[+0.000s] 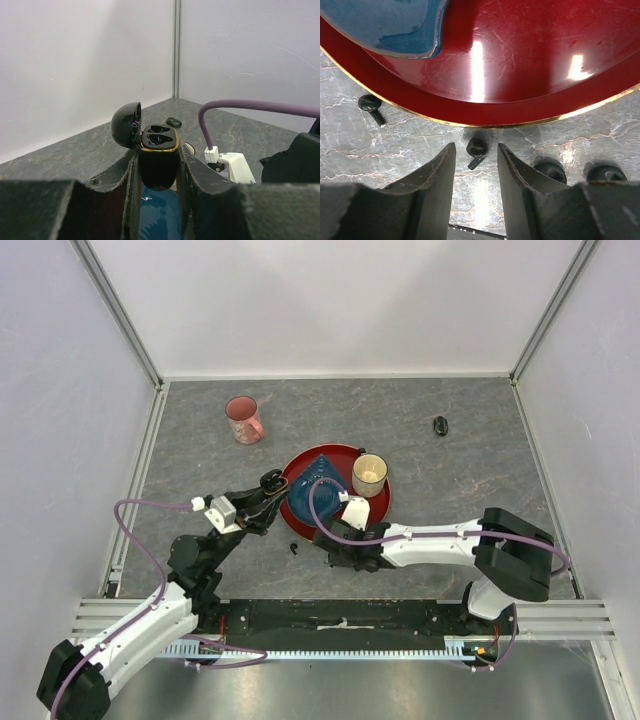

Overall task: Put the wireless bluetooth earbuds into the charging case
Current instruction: Pick up the earbud from the center of the board.

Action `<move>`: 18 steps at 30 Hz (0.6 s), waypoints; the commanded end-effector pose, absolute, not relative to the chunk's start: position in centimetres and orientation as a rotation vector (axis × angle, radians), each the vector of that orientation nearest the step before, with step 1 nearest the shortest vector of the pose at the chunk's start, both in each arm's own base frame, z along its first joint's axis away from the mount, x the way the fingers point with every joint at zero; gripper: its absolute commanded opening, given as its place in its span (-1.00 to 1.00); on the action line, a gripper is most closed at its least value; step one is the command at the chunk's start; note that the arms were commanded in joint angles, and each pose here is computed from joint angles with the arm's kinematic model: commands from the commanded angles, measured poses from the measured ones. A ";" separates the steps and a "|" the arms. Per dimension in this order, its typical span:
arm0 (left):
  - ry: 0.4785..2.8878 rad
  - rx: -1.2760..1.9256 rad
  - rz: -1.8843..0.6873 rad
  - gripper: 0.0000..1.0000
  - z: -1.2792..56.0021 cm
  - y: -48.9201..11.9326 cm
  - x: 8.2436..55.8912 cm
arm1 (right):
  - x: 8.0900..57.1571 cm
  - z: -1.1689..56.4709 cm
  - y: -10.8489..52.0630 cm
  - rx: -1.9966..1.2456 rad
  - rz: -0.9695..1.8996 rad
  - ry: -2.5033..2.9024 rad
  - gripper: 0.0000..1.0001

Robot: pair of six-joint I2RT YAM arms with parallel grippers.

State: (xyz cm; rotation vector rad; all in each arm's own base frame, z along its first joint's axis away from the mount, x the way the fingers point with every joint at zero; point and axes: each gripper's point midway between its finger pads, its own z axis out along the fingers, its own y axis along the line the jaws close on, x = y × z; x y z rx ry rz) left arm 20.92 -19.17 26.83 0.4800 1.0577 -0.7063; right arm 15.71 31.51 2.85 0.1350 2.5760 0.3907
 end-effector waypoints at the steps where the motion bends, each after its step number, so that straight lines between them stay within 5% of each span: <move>1: 1.025 0.472 -0.655 -0.95 27.5 -18.6 21.2 | 16.2 3.4 32.3 0.137 0.378 2.556 -0.12; 18: 1.038 0.455 -0.637 -0.96 27.3 -18.4 21.6 | 16.2 2.2 32.0 0.048 0.255 2.584 -0.30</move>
